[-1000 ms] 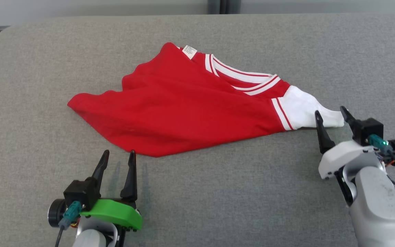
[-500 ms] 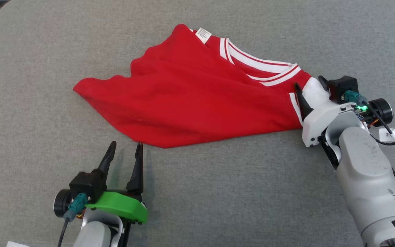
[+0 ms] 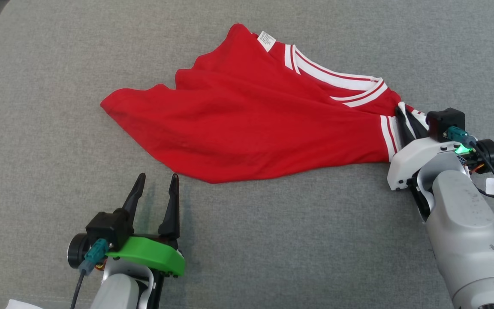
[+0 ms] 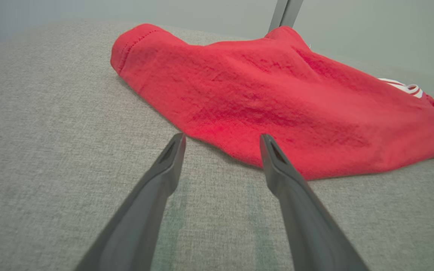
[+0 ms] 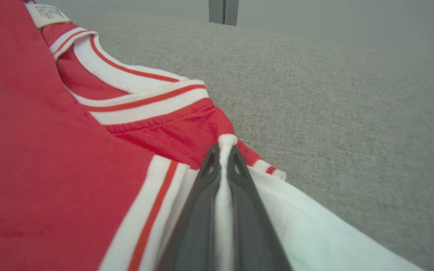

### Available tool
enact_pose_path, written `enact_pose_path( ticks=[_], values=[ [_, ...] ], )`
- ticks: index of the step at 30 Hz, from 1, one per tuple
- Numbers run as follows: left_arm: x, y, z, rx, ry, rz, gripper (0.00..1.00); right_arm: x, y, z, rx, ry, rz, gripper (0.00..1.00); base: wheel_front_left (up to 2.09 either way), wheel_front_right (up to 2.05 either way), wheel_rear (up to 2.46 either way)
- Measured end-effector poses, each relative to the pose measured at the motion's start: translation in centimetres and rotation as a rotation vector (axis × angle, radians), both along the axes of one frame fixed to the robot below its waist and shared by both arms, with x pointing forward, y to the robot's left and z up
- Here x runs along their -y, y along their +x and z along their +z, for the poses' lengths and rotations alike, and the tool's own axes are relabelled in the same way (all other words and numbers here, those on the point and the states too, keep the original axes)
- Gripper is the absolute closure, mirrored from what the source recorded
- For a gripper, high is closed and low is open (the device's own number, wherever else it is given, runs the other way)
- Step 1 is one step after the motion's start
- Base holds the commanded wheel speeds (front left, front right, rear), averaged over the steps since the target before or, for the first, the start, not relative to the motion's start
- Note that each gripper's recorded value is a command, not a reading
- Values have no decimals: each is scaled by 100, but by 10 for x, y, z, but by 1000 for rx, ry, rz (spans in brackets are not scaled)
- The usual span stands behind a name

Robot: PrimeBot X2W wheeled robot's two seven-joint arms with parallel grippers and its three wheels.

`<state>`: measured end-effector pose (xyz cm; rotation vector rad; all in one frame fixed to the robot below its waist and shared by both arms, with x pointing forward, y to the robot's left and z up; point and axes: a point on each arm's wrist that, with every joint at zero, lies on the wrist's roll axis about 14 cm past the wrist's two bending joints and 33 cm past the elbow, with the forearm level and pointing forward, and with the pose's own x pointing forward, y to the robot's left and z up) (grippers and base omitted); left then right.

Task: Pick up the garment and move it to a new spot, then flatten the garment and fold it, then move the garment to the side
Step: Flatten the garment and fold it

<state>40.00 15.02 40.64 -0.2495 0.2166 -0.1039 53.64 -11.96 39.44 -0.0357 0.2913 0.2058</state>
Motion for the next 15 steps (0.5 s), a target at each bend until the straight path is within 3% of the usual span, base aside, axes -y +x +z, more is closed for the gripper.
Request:
enact_pose_path(
  ticks=[5, 10, 15],
  values=[
    [0, -1, 1, 1, -4, 2, 0, -1, 17, 25, 84, -1, -4, 100, 0, 0, 0],
    [-4, -2, 2, 3, 0, 11, 0, -20, 54, 116, 360, 5, 38, 100, 0, 0, 0],
    [-8, -3, 6, 12, 3, 24, 0, -37, 49, 195, 605, 12, 107, 100, 0, 0, 0]
  ],
)
